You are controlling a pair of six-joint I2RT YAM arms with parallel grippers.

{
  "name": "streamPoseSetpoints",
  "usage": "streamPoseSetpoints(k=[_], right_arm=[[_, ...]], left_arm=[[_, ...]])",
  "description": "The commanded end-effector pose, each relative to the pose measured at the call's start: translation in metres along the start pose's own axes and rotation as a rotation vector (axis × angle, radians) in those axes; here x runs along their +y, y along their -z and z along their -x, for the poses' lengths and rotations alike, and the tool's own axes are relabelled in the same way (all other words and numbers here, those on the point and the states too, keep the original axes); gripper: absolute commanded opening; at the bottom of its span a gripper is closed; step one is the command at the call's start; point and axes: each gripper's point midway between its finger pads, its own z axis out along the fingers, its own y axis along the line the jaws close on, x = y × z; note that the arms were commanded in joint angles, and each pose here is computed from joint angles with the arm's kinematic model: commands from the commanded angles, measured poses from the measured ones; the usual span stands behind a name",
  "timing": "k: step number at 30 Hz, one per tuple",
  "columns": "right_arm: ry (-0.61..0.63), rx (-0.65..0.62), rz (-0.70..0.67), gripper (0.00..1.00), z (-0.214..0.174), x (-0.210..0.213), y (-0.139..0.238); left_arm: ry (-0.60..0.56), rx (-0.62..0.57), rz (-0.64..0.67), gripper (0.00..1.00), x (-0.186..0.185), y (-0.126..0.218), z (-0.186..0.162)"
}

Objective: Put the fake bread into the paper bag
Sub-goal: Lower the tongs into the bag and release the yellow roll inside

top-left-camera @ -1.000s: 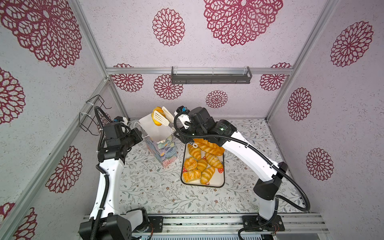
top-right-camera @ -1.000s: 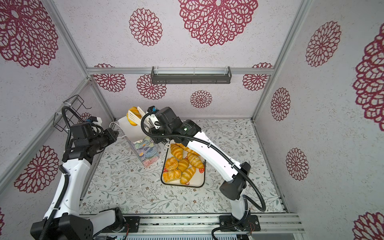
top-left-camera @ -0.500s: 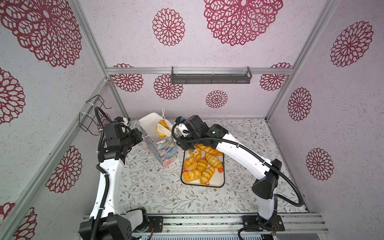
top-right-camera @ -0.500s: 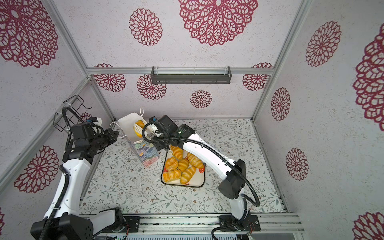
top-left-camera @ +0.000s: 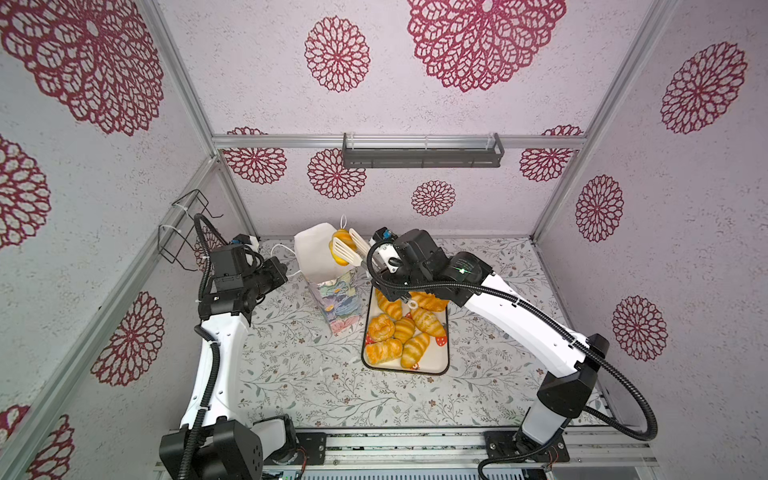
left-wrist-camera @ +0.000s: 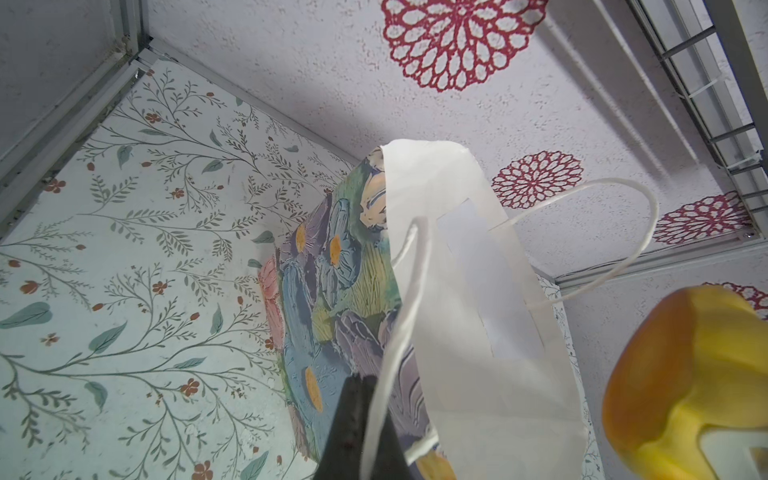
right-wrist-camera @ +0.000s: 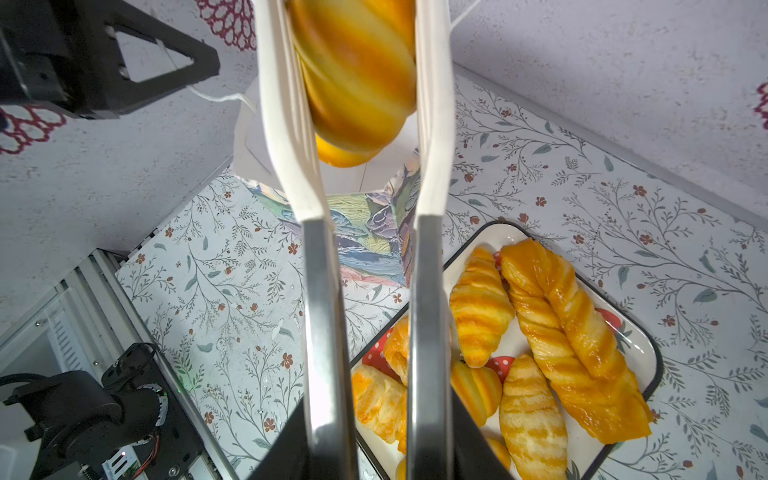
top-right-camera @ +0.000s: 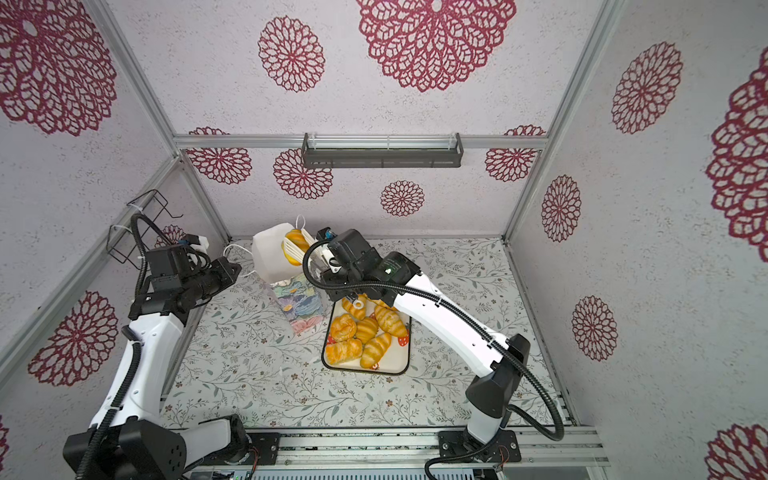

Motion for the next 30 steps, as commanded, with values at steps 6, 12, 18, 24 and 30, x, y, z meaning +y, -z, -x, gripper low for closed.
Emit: streamPoseSetpoints(k=[6,12,18,24,30], right_arm=[[-0.006,-0.103,0.033,0.38,0.034,0.008,0.01],[0.001,-0.089,0.057,0.38,0.041,0.015,-0.002],[0.005,-0.067,0.049,0.4,0.036,0.015,-0.014],[0.004,-0.051,0.058,0.45,0.032,0.016,-0.021],[0.003,-0.037,0.054,0.51,0.028,0.015,-0.023]], left_arm=[[-0.034,0.004,-0.032,0.0,-0.011,-0.001,0.0],[-0.035,0.008,-0.026,0.0,-0.011,-0.001,-0.001],[-0.034,0.006,-0.023,0.0,-0.01,-0.001,0.0],[-0.033,0.01,-0.023,0.0,-0.009,-0.002,-0.002],[-0.033,0.009,-0.024,0.0,-0.01,-0.002,-0.001]])
